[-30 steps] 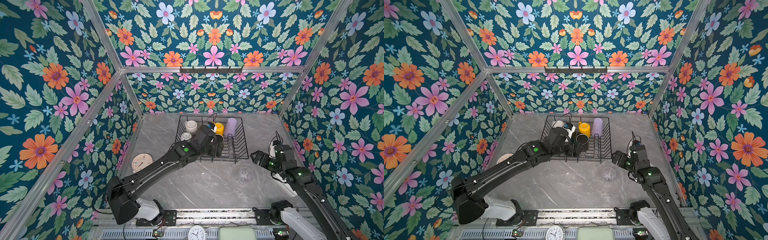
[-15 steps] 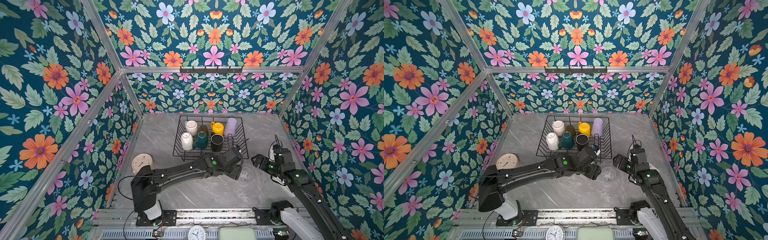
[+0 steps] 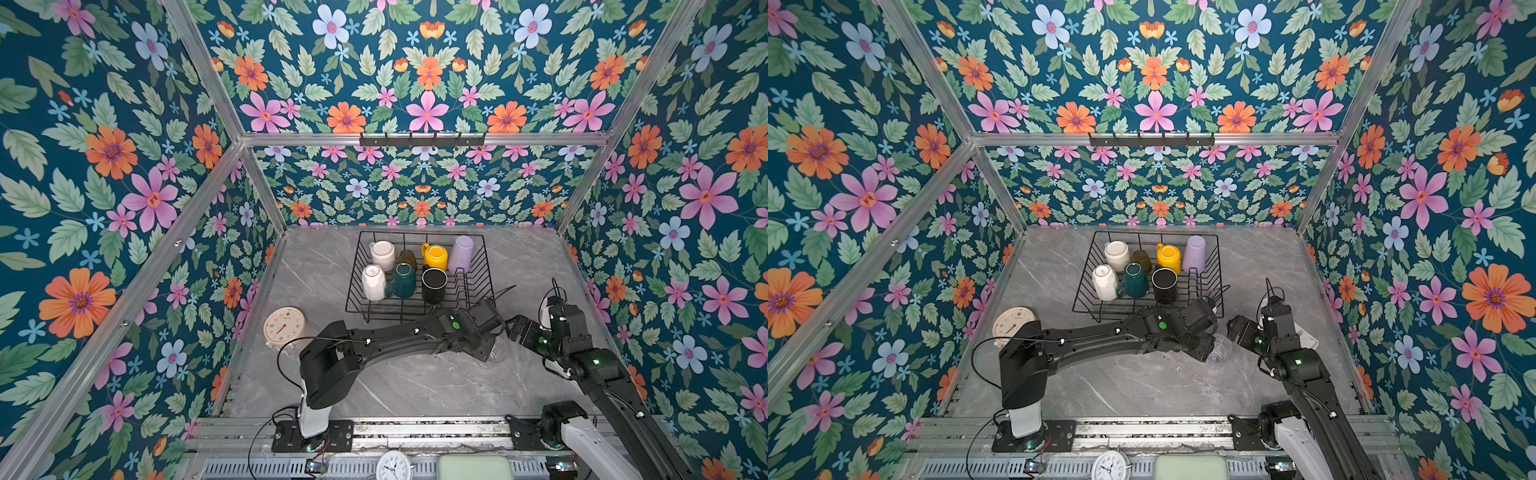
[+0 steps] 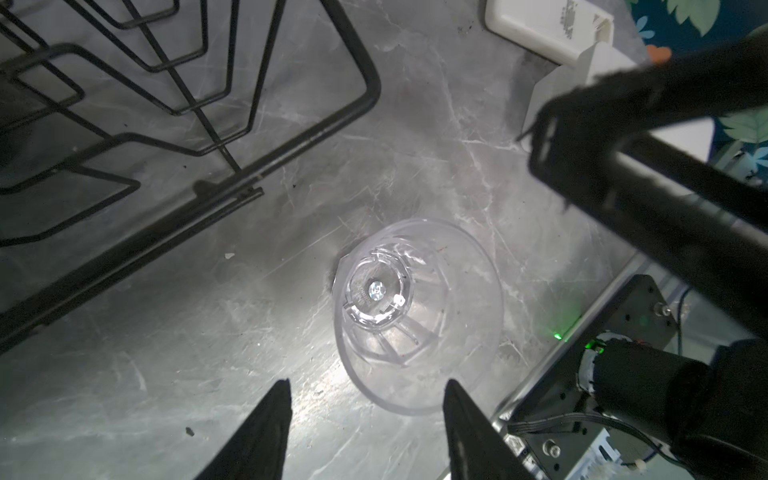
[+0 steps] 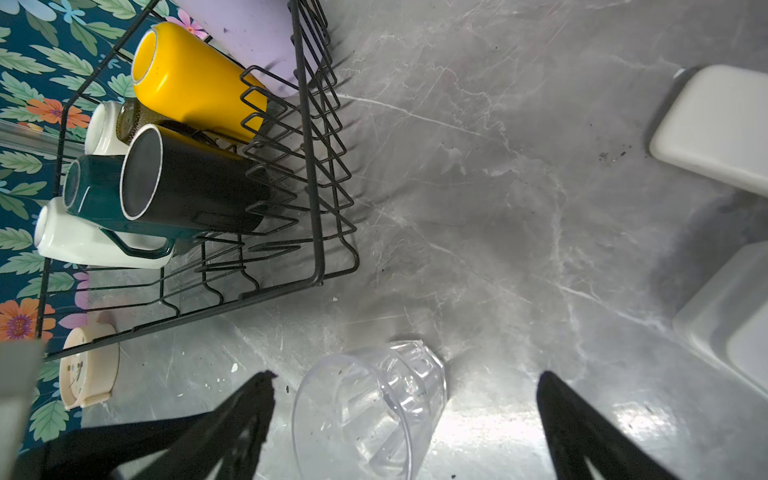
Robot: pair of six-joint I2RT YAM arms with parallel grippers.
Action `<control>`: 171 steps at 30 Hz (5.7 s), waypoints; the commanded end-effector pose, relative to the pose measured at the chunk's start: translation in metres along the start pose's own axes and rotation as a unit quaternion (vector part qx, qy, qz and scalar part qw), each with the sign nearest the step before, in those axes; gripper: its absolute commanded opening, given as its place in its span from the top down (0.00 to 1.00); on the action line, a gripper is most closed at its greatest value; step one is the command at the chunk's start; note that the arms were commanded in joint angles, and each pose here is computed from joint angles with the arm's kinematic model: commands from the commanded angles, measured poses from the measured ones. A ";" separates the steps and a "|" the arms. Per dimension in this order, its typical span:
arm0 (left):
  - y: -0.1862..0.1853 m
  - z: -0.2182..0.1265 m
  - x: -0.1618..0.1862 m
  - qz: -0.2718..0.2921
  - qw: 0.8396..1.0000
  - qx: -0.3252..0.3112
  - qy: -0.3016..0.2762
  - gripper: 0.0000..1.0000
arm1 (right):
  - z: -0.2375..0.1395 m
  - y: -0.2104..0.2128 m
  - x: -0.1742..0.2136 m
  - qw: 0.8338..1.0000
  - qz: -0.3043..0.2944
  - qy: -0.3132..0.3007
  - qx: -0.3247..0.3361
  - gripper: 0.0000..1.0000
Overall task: Load the cups into the dish rack
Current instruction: 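Move the left gripper over the clear plastic cup on the table, then close the left gripper inside the clear cup's rim and lift it, then carry the clear cup toward the right gripper while the right gripper reaches toward it, then close the right gripper on the clear cup's base beside the left gripper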
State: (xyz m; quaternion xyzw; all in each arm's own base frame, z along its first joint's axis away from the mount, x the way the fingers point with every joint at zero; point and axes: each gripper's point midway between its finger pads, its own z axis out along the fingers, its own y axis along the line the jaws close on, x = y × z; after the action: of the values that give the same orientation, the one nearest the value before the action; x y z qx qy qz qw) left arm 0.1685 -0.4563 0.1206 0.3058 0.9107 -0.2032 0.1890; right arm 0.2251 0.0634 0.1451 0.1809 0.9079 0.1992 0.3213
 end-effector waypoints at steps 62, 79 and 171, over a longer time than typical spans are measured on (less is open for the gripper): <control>0.081 -0.189 -0.061 -0.052 0.913 0.280 -0.292 1.00 | -0.060 0.095 -0.020 0.964 -0.053 -0.057 -0.254 0.01; 0.086 -0.217 -0.067 -0.056 0.842 0.432 -0.318 1.00 | -0.120 0.181 -0.037 0.865 -0.060 -0.034 -0.496 0.01; 0.076 -0.230 -0.066 -0.054 0.822 0.482 -0.300 0.89 | -0.089 0.261 0.006 0.839 -0.088 0.131 -0.521 1.00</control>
State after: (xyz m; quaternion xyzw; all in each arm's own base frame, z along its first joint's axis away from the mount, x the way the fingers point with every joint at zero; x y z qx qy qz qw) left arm 0.2133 -0.3218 0.3192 0.2324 0.6184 -0.7077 0.2503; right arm 0.2020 0.2712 0.3402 -0.1636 0.6915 0.6561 0.2541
